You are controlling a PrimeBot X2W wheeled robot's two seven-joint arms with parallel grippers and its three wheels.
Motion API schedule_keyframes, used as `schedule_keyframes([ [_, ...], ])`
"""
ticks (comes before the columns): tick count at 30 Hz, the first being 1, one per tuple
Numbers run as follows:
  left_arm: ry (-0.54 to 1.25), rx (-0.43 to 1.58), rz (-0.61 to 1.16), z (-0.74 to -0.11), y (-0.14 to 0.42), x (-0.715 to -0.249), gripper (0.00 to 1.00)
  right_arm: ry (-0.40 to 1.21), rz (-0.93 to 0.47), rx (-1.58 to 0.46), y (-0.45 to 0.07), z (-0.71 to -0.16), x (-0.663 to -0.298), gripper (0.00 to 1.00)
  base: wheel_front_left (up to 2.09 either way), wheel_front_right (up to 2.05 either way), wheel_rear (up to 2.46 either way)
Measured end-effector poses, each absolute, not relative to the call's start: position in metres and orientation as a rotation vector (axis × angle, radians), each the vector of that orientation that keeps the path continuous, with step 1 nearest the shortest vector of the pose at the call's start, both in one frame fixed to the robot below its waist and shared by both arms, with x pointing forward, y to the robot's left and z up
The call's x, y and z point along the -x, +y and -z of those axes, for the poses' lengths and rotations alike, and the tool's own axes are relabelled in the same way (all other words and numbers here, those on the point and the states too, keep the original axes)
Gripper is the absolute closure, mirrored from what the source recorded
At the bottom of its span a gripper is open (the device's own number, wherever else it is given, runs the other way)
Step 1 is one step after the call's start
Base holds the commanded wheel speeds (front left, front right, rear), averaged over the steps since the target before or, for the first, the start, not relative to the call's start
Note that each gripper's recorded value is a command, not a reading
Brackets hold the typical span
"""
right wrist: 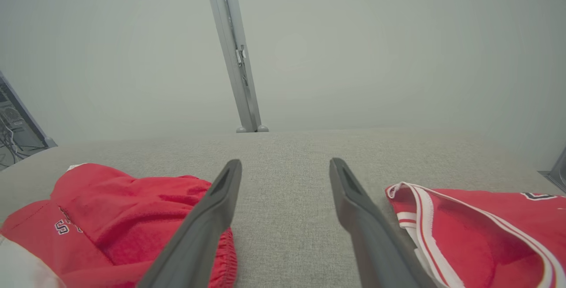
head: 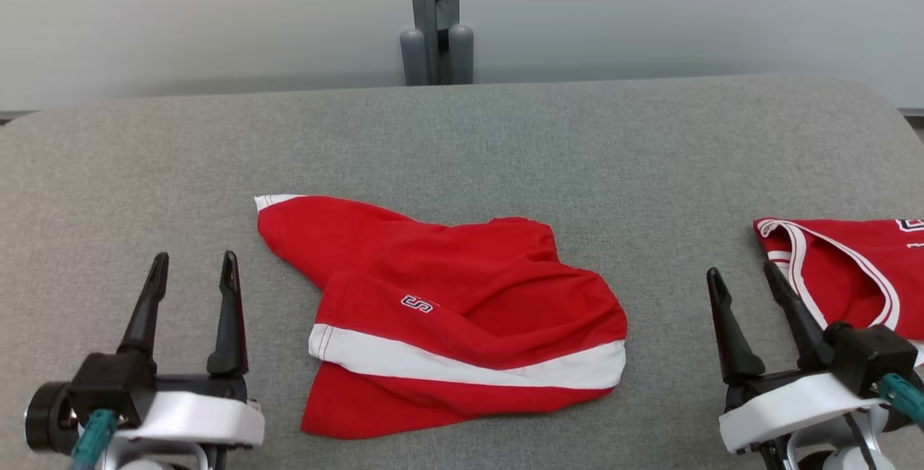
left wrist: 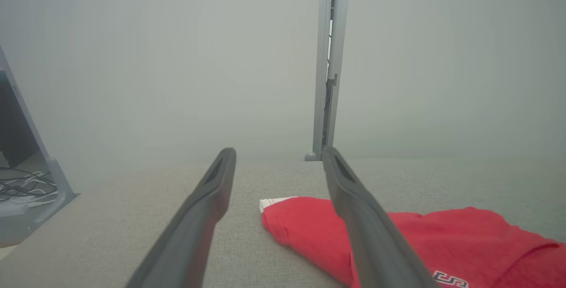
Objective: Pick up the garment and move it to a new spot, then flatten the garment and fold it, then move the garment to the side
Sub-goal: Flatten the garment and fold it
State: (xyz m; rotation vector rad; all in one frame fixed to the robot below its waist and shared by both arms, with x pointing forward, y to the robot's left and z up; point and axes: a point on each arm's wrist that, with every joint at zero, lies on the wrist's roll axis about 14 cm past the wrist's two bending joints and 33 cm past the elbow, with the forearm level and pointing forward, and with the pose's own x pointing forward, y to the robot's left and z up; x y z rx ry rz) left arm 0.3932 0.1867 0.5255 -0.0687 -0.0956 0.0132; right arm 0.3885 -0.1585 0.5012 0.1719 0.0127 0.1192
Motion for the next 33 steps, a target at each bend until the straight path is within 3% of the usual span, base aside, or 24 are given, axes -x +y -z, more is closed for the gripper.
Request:
schedule_keyframes([
  [12,-0.07,0.061,0.017,-0.522,0.168,-0.349,0.0,0.007,-0.114,-0.168,-0.161,-0.506,-0.359,0.0,0.0,0.0,0.0],
  [33,-0.035,0.046,0.042,-0.507,0.165,-0.351,0.0,0.0,-0.108,-0.174,-0.163,-0.511,-0.354,0.0,0.0,0.0,0.0],
])
